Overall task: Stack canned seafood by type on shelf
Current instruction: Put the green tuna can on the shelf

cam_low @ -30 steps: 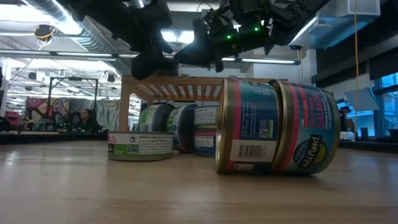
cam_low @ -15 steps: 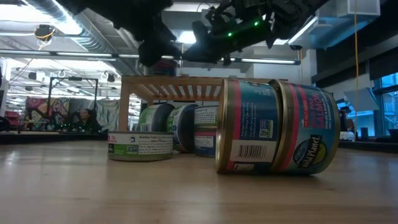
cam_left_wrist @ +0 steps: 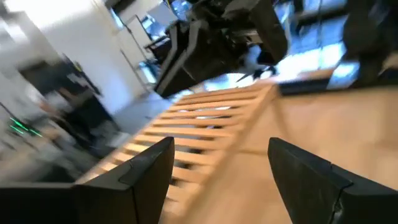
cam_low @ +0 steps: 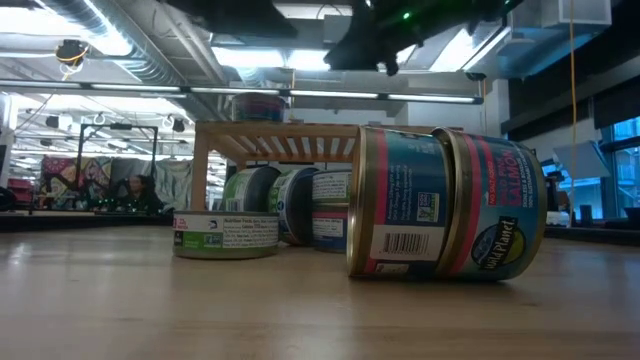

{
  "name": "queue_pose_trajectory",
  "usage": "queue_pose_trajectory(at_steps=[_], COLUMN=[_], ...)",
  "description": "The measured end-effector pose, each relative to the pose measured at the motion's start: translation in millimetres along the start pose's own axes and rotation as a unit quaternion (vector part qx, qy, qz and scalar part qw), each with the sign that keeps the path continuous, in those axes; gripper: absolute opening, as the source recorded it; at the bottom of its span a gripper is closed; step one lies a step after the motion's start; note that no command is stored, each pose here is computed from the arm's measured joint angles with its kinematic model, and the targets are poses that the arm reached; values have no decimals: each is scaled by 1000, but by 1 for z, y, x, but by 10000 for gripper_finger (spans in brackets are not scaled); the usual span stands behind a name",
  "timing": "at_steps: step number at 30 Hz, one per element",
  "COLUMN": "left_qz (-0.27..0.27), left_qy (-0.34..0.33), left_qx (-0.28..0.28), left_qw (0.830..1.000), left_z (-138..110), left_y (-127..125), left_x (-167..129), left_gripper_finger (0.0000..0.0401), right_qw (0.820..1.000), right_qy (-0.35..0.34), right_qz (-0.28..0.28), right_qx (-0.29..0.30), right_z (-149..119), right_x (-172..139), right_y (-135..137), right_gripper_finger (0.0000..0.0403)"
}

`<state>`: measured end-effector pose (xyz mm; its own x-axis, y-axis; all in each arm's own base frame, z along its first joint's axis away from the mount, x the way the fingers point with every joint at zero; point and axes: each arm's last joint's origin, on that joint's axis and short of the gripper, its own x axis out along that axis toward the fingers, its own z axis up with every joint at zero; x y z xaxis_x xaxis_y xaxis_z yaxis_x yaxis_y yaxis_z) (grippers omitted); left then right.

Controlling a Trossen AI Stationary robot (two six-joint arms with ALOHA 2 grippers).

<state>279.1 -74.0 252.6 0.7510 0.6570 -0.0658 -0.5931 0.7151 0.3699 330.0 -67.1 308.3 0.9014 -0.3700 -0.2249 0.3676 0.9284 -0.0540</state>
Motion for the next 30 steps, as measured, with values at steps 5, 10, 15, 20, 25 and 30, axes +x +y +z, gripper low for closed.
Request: queue_pose_trajectory(at_steps=[5, 10, 15, 20, 25, 30], left_qz=[-34, -65, -80, -88, -89, -91], left_qy=[-5, 18, 63, 113, 153, 175], left_qx=[-114, -140, -164, -176, -194, -200], left_qw=[993, 988, 981, 974, 965, 960], left_z=[2, -6, -21, -36, -46, -54], left_y=[-11, -21, -26, -28, -27, -31], left_x=[-17, -33, -45, -54, -55, -51], left_gripper_finger=[257, 257, 257, 257, 257, 257], right_qw=[1000, 997, 992, 989, 986, 985], right_qy=[20, 51, 82, 114, 133, 146], right_qz=[22, 63, 98, 98, 98, 96], right_qx=[-4, -6, -7, -11, -12, -2], right_z=[8, 11, 10, 5, 2, -1], right_x=[-22, -42, -54, -60, -61, -61], right_y=[-3, -5, -5, -6, -6, -6], right_gripper_finger=[115, 115, 115, 115, 115, 115])
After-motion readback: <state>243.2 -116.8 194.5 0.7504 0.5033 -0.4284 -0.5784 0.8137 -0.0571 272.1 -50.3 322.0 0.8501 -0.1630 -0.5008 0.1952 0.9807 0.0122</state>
